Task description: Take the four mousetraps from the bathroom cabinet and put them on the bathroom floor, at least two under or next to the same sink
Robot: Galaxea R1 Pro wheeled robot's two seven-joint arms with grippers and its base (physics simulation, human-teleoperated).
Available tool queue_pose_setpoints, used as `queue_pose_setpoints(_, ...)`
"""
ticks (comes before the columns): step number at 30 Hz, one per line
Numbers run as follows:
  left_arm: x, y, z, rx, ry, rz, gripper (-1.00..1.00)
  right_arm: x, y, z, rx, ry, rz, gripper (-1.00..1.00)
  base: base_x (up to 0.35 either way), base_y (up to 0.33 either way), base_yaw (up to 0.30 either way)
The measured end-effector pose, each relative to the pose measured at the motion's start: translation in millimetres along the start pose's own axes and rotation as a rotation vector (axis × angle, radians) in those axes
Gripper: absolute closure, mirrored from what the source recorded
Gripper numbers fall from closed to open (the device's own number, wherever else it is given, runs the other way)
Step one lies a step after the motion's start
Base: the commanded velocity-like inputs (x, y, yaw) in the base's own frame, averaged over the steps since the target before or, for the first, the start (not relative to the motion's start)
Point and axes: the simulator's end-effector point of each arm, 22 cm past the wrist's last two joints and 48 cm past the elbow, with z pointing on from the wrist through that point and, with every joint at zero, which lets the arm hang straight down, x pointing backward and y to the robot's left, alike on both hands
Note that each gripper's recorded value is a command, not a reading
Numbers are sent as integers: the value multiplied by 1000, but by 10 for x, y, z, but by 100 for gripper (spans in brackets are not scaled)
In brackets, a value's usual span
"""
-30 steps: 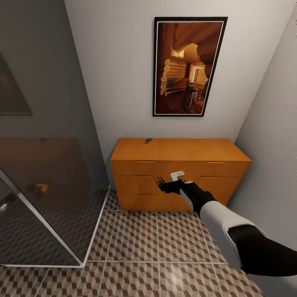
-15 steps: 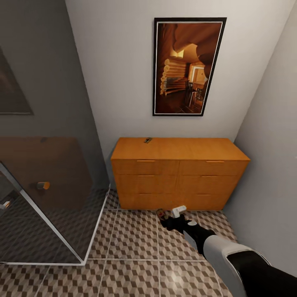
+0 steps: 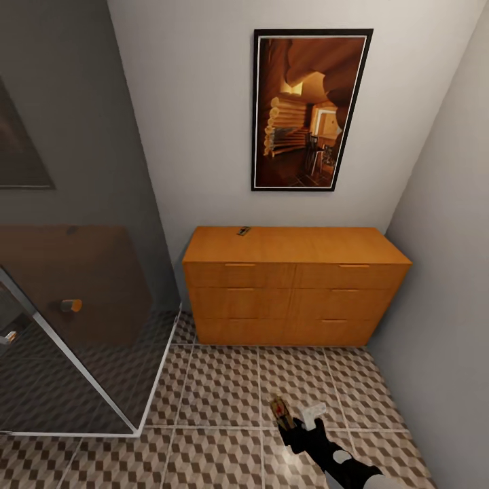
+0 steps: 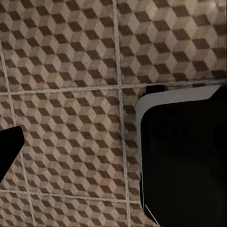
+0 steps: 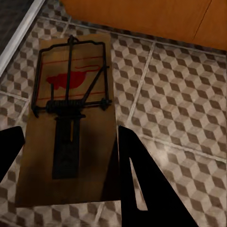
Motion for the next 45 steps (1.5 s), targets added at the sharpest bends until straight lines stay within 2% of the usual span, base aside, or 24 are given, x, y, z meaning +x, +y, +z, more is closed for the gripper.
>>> queue_pose_setpoints(6,-224,-70,12,12,-44,-15,-100,482,60,-190,30,16,15,100,0,0,0)
queue_pose_setpoints(9,-450,-148,10,25,-88,-29,-100,737,116,-333,44,6,21,100,0,0,0)
queue_pose_setpoints(15,-776,-298,-20,45,-147,-51,-100,919,179,-464,46,-13,25,100,0,0,0)
queue_pose_setpoints(18,-930,-380,-36,60,-153,-55,-100,965,196,-490,46,-12,28,100,0,0,0)
queue_pose_setpoints(21,-1156,-500,-70,86,-133,-48,-100,1031,219,-522,45,-5,30,100,0,0,0)
queue_pose_setpoints(27,-1721,-695,-252,139,-130,-37,-100,1098,250,-555,42,2,34,100,0,0,0)
queue_pose_setpoints(35,-2525,-841,-682,194,-191,-28,-100,1105,255,-559,42,2,35,100,0,0,0)
queue_pose_setpoints(41,-3093,-1010,-1213,252,-228,-10,-100,1098,261,-557,43,0,37,100,0,0,0)
queue_pose_setpoints(45,-3596,-1047,-1595,270,-301,-2,-100,1097,259,-557,43,0,38,100,0,0,0)
